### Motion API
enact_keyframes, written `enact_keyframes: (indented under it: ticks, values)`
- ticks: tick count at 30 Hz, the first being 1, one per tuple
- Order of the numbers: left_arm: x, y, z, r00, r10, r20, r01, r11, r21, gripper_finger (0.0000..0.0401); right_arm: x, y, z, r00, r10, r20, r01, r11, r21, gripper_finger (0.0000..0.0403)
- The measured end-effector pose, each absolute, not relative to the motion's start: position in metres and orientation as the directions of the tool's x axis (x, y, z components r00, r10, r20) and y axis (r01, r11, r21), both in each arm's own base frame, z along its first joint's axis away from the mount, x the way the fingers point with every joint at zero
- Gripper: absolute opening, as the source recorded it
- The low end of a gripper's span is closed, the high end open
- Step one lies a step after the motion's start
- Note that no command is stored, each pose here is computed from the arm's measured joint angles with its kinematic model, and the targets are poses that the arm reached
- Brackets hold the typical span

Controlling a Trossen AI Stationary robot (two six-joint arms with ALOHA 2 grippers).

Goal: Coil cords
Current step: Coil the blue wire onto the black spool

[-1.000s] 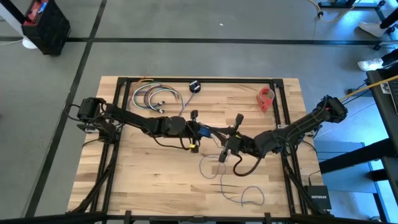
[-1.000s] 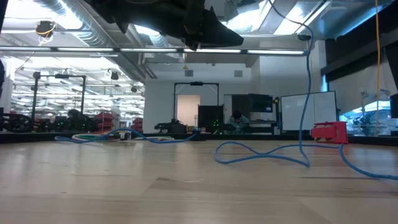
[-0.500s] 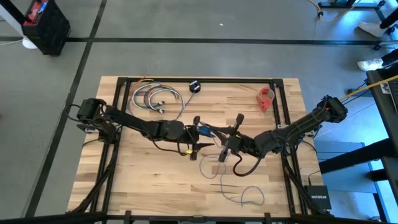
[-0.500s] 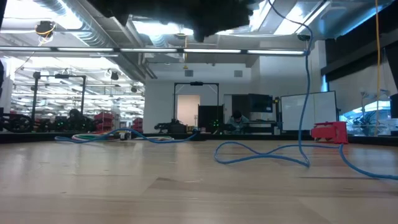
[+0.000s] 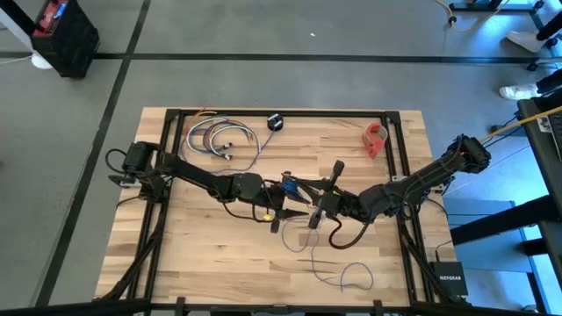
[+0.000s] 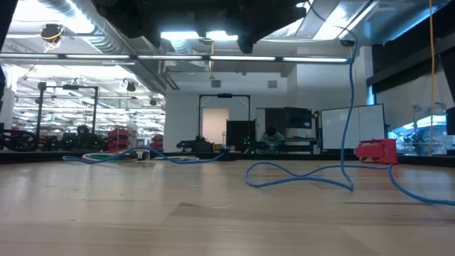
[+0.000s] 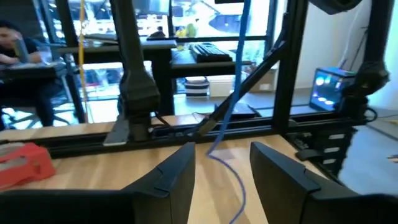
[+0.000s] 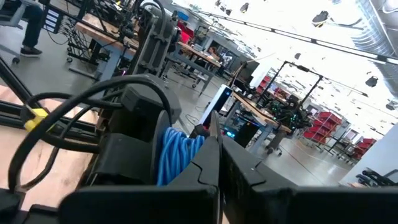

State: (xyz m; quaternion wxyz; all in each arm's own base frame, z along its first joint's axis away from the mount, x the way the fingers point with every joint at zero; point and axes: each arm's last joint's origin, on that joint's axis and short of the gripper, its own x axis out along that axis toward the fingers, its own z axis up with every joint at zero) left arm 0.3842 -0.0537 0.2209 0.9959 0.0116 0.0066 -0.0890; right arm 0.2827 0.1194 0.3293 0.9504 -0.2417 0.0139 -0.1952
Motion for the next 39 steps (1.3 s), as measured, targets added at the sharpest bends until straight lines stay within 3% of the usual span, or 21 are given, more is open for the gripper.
enact_keyframes:
  ticks: [5,21,39]
  values:
    - [0.388,-0.058,0.222,0.963,-0.269,-0.005,0.269,0.962,0.050,0.0145,0.282,0.120,0.330,0.927,-0.368,0.075,0.360,0.811,-0.461,0.0008]
    - [0.389,-0.060,0.223,0.971,-0.239,0.024,0.237,0.968,0.080,0.0141,0.285,0.117,0.331,0.945,-0.315,0.083,0.318,0.839,-0.442,0.0008]
    - [0.388,-0.065,0.226,0.967,-0.250,0.059,0.244,0.966,0.087,0.0026,0.286,0.116,0.331,0.956,-0.280,0.088,0.290,0.854,-0.432,0.0008]
